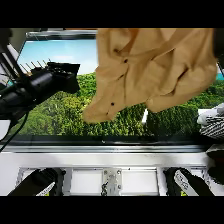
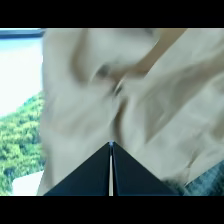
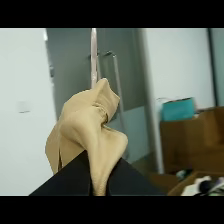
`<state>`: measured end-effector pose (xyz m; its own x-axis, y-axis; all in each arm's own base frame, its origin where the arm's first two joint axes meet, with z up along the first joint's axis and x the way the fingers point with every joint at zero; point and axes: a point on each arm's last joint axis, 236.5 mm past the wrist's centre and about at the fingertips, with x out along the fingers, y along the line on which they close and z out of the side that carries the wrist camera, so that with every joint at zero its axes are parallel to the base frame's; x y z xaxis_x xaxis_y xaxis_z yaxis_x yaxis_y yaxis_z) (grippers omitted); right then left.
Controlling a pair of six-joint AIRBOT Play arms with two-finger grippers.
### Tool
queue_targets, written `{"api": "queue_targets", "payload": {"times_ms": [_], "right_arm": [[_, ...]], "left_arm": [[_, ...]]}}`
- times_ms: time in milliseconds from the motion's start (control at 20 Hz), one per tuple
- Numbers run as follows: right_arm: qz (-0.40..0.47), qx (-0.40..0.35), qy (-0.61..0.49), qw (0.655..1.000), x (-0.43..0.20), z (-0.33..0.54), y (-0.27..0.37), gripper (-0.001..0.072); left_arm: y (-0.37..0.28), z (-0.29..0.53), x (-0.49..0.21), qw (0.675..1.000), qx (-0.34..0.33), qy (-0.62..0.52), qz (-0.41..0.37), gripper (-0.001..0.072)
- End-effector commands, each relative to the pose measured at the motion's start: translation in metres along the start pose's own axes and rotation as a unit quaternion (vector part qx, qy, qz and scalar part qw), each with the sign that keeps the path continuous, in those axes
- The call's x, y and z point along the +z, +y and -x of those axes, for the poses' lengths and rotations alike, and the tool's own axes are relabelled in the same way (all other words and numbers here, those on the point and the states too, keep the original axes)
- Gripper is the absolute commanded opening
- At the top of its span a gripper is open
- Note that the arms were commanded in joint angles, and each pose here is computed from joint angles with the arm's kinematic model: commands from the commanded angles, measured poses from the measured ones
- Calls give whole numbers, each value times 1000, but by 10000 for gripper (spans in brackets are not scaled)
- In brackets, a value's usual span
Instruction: Fold the clothes and pants, and hang the long-sleeved shirts on hangers.
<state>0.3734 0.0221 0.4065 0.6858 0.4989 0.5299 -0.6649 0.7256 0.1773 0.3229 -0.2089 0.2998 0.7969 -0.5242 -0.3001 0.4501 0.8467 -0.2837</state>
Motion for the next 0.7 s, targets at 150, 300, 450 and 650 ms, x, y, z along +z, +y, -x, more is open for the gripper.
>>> {"api": "queue_targets", "payload": {"times_ms": [150,300,450,650], "right_arm": [[179,-234,-50,954,99,66,-67,15],[244,-354,-61,901,141,107,-96,15],[297,-451,-57,840,176,137,-117,15],[341,-524,-50,779,218,155,-136,16]], "left_arm": [[10,-36,-29,999,16,51,2,31],[13,-48,-39,998,21,67,3,31],[16,-56,-46,997,24,77,3,31],[16,-58,-48,996,25,80,2,31]]}}
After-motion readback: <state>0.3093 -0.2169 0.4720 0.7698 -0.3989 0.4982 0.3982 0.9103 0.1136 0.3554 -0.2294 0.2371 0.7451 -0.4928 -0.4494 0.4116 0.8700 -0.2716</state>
